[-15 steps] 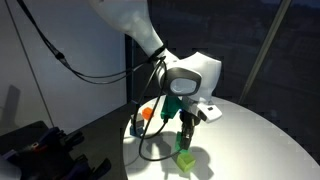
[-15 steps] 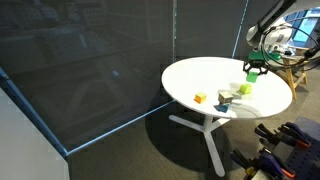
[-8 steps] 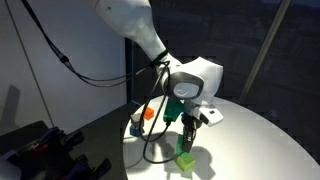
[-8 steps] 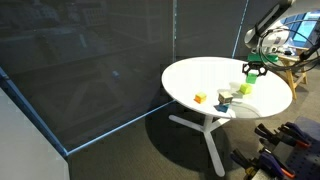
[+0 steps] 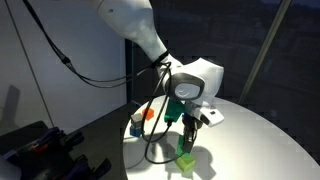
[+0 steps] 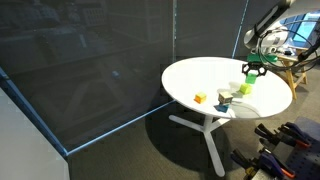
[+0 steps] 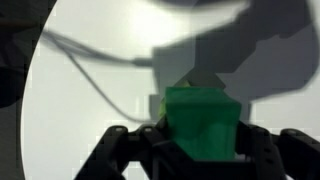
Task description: Pick up the green block from the gray block and put it on the lime green block
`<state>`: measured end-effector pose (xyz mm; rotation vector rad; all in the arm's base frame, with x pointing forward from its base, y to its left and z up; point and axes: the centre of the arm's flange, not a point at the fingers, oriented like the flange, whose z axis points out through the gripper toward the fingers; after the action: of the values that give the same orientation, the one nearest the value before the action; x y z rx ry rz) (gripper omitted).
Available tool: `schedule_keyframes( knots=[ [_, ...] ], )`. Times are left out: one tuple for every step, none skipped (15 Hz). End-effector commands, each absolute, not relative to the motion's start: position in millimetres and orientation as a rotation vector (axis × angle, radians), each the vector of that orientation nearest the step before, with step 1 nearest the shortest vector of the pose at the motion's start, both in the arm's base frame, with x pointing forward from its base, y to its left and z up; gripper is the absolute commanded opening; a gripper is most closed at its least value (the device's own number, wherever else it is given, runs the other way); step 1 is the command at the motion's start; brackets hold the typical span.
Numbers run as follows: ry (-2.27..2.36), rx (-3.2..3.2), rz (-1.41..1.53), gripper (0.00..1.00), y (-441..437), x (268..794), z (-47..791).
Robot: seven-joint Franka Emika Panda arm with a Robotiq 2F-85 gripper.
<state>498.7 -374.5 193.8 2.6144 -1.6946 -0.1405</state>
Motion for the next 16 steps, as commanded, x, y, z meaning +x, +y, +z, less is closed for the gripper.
schedule_keyframes(
  knots=[
    [-1.694,2.614,-0.143,0.48,-374.3,498.5,192.9],
    [-1.694,2.614,-0.144,0.48,-374.2,498.4,192.4],
    [-1.694,2.614,-0.144,0.48,-374.2,498.4,192.2],
    [-1.694,2.614,-0.144,0.48,-374.2,498.4,192.2],
    [-1.694,2.614,-0.144,0.48,-374.2,498.4,192.2],
    [-1.694,2.614,-0.144,0.48,-374.2,498.4,192.2],
    [-1.694,2.614,-0.144,0.48,-374.2,498.4,192.2],
    [-1.694,2.614,-0.144,0.48,-374.2,498.4,192.2],
    [-1.694,2.614,-0.144,0.23,-374.2,498.4,192.2],
    [-1.696,2.614,-0.142,0.23,-374.2,498.4,192.4],
    [-1.698,2.612,-0.14,0.23,-374.5,498.5,192.3],
    [-1.7,2.609,-0.138,0.23,-374.8,498.8,191.9],
    [-1.702,2.609,-0.136,0.23,-375.3,498.9,191.8],
    [-1.704,2.608,-0.134,0.23,-375.8,499.1,192.0],
    [-1.706,2.606,-0.128,0.23,-376.3,499.3,192.3],
    [-1.706,2.606,-0.124,0.23,-376.9,499.5,192.4]
  ],
)
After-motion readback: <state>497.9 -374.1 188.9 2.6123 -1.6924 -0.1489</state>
